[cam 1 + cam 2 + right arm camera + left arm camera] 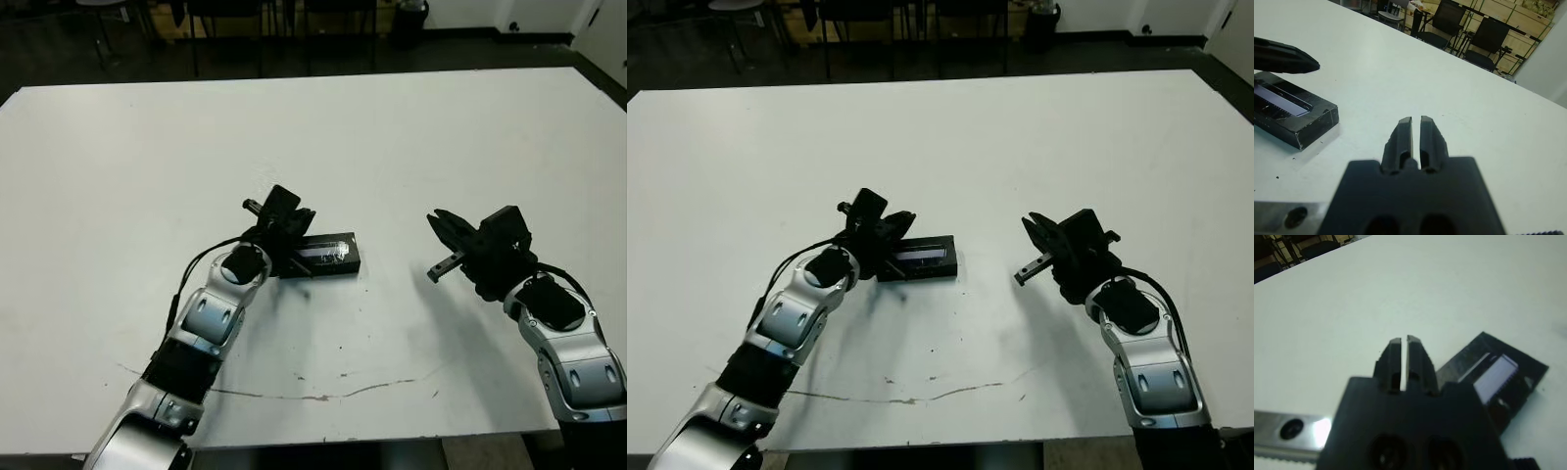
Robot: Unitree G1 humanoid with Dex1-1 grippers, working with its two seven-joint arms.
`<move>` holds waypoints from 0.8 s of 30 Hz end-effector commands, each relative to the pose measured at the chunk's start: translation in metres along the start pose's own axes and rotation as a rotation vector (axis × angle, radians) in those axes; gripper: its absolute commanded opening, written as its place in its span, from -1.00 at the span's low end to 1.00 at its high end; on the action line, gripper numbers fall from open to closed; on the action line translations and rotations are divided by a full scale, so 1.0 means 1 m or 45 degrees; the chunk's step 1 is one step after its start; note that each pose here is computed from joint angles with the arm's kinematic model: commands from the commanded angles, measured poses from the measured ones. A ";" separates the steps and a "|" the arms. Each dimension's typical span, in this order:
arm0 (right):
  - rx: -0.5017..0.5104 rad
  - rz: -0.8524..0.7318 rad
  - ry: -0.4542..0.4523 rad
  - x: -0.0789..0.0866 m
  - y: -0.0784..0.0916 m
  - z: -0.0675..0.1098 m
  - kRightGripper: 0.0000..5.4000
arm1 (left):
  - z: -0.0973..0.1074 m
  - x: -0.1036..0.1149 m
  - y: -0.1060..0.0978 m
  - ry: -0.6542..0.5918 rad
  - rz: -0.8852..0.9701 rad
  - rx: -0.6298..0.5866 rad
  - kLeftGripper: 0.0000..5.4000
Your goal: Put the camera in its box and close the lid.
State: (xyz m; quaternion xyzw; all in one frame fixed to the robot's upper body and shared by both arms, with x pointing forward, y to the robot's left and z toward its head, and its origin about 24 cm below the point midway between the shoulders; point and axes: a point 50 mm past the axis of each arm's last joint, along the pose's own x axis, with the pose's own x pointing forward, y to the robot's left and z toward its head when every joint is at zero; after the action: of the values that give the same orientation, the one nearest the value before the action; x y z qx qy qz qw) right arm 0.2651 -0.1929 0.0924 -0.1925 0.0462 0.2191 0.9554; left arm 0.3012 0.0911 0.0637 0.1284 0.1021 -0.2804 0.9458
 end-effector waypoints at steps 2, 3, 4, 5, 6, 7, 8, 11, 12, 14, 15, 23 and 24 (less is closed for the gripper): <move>0.009 -0.006 0.012 -0.003 0.003 -0.002 -1.00 | -0.020 -0.028 0.010 0.083 0.030 -0.057 -0.99; 0.004 -0.012 0.010 -0.003 0.002 -0.001 -1.00 | -0.015 -0.034 0.015 0.047 0.063 -0.061 -0.99; -0.002 -0.021 0.012 -0.004 0.002 0.000 -1.00 | -0.010 -0.039 0.021 0.020 0.103 -0.070 -0.99; -0.002 -0.029 0.015 -0.004 0.002 0.001 -1.00 | -0.006 -0.045 0.028 -0.009 0.148 -0.082 -0.99; 0.001 -0.039 0.017 -0.004 0.001 0.002 -1.00 | -0.003 -0.050 0.035 -0.031 0.204 -0.101 -0.99; 0.019 -0.057 0.019 -0.004 0.001 0.003 -1.00 | 0.002 -0.056 0.044 -0.067 0.270 -0.134 -0.99; 0.047 -0.072 0.019 -0.004 0.001 0.004 -1.00 | 0.005 -0.062 0.053 -0.109 0.329 -0.161 -0.99; 0.083 -0.129 0.028 -0.005 0.000 0.007 -1.00 | 0.012 -0.078 0.076 -0.201 0.463 -0.203 -0.99; 0.084 -0.147 0.027 -0.005 0.000 0.007 -1.00 | 0.014 -0.084 0.081 -0.234 0.501 -0.209 -0.99; 0.103 -0.172 0.004 -0.004 -0.001 0.007 -1.00 | 0.017 -0.094 0.090 -0.290 0.563 -0.227 -0.99; 0.129 -0.185 -0.007 -0.003 -0.002 0.007 -1.00 | 0.018 -0.098 0.093 -0.310 0.588 -0.236 -0.99; 0.239 -0.261 -0.073 0.008 0.004 0.007 -1.00 | 0.014 -0.106 0.076 -0.418 0.793 -0.245 -0.99; 0.260 -0.269 -0.082 0.010 0.006 0.007 -1.00 | 0.012 -0.104 0.072 -0.432 0.799 -0.254 -0.99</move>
State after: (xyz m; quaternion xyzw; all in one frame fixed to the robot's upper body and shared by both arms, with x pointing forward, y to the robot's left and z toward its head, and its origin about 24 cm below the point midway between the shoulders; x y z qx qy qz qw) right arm 0.2697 -0.1822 0.0996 -0.1050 0.0122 0.1236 0.9867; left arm 0.2601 0.2002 0.1247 0.0141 -0.0836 0.0088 0.9964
